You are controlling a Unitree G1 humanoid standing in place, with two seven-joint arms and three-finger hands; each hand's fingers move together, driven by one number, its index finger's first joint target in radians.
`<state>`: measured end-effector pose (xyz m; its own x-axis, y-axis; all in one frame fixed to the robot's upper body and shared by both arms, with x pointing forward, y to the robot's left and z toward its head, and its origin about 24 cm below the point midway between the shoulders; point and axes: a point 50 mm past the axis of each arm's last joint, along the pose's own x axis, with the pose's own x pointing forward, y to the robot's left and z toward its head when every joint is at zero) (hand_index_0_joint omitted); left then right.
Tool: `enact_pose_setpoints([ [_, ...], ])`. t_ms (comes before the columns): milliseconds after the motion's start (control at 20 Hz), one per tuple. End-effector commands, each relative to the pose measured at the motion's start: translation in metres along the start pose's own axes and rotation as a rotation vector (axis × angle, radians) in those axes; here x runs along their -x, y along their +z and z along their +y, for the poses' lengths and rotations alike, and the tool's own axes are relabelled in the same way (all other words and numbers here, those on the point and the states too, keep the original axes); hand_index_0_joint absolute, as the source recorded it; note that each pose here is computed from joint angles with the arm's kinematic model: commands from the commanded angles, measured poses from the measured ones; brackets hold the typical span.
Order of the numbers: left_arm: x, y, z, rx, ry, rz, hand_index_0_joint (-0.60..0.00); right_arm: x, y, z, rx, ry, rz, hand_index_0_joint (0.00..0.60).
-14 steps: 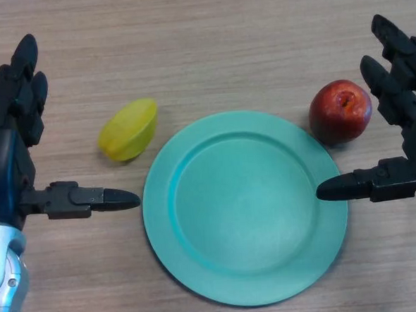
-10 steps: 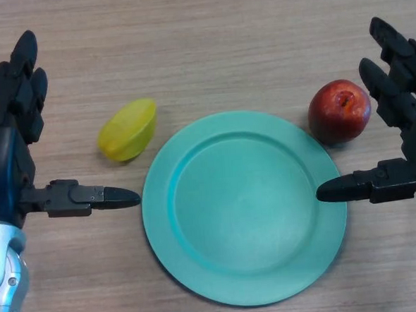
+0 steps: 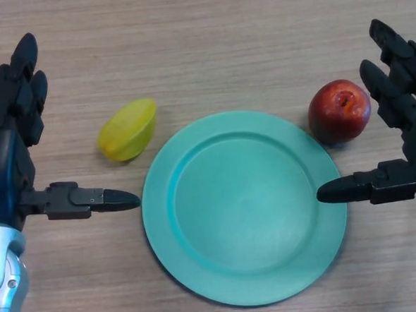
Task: Pick up the yellow starfruit and place it on the plate
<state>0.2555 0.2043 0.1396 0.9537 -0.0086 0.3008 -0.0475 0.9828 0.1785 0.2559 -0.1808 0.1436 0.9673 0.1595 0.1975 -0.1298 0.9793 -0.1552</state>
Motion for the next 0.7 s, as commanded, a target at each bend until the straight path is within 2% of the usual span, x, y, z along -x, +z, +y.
enact_pose_setpoints([
  [50, -0.001, 0.032, 0.019, -0.066, 0.044, -0.231, 0.0, 0.003, 0.036, -0.012, 0.068, -0.038, -0.219, 0.0],
  [200, -0.007, 0.029, 0.021, -0.086, 0.073, -0.231, 0.0, 0.004, 0.036, -0.012, 0.059, -0.038, -0.212, 0.0],
  [500, -0.035, 0.014, 0.02, -0.134, 0.178, -0.198, 0.0, 0.007, 0.036, -0.013, 0.026, -0.043, -0.204, 0.0],
  [700, -0.054, -0.005, 0.016, -0.191, 0.186, -0.11, 0.0, 0.008, 0.038, -0.013, 0.002, -0.048, -0.208, 0.0],
])
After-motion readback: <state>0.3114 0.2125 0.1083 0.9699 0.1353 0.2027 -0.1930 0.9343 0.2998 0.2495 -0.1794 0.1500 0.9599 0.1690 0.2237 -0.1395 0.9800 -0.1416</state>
